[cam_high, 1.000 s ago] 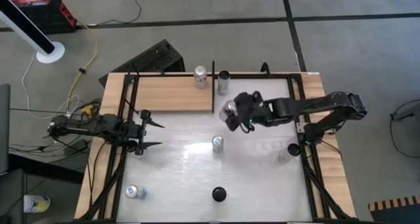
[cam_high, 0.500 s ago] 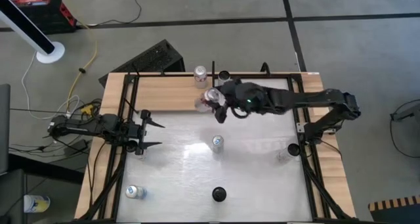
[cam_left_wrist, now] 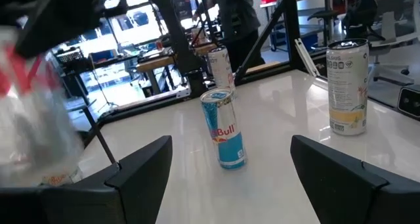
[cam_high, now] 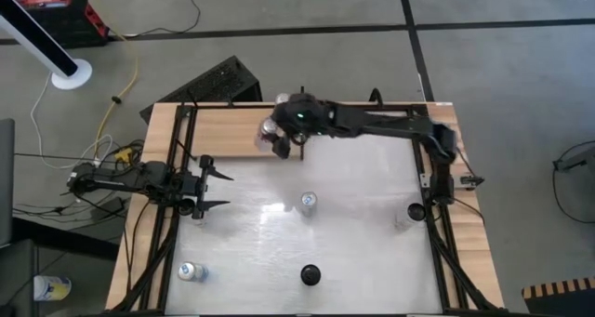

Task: Place canned beverage on shelf
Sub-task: Put the silver-red soda can on the shelf aligned with the other silver-red soda can

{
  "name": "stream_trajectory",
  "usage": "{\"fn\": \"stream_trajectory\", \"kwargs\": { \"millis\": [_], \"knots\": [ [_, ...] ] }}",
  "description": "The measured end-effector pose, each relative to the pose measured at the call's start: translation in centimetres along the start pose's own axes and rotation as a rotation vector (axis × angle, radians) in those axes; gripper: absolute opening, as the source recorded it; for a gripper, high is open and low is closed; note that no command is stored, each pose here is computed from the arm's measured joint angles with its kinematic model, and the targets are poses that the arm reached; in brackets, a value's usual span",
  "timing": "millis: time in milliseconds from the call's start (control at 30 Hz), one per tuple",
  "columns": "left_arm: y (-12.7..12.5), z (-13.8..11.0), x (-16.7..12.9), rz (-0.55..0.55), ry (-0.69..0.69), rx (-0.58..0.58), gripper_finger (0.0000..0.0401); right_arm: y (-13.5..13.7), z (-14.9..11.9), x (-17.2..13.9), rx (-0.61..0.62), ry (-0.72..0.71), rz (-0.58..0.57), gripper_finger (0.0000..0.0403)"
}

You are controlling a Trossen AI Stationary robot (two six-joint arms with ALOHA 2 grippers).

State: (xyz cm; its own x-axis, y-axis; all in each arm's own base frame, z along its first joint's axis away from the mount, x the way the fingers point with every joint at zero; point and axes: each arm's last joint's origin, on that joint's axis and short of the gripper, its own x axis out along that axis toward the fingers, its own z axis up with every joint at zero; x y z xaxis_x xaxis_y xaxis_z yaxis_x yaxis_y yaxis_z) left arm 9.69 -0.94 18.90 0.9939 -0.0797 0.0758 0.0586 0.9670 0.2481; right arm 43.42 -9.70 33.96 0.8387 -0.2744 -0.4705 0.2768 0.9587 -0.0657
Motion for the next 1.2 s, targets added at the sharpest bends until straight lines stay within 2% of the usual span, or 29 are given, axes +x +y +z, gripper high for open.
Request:
{"fn": "stream_trajectory", "kwargs": {
  "millis": [100,367,700,1200],
  "knots": [
    [0.0,0.0,0.0,0.000,0.000,0.000,0.0300,-1.0,-0.2,1.9,-0.006,0.083,-0.005,0.0327],
    [0.0,0.0,0.0,0.000,0.000,-0.003,0.0300,-2.2,-1.8,5.3,-0.018,0.188,-0.020,0.0327],
    [0.0,0.0,0.0,-0.001,0.001,-0.005,0.0300,-3.1,-2.5,5.1,0.023,0.262,-0.038,0.0327],
    [0.0,0.0,0.0,-0.001,0.001,-0.006,0.0300,-3.5,-3.5,5.8,0.023,0.271,-0.075,0.0331]
  ]
}}
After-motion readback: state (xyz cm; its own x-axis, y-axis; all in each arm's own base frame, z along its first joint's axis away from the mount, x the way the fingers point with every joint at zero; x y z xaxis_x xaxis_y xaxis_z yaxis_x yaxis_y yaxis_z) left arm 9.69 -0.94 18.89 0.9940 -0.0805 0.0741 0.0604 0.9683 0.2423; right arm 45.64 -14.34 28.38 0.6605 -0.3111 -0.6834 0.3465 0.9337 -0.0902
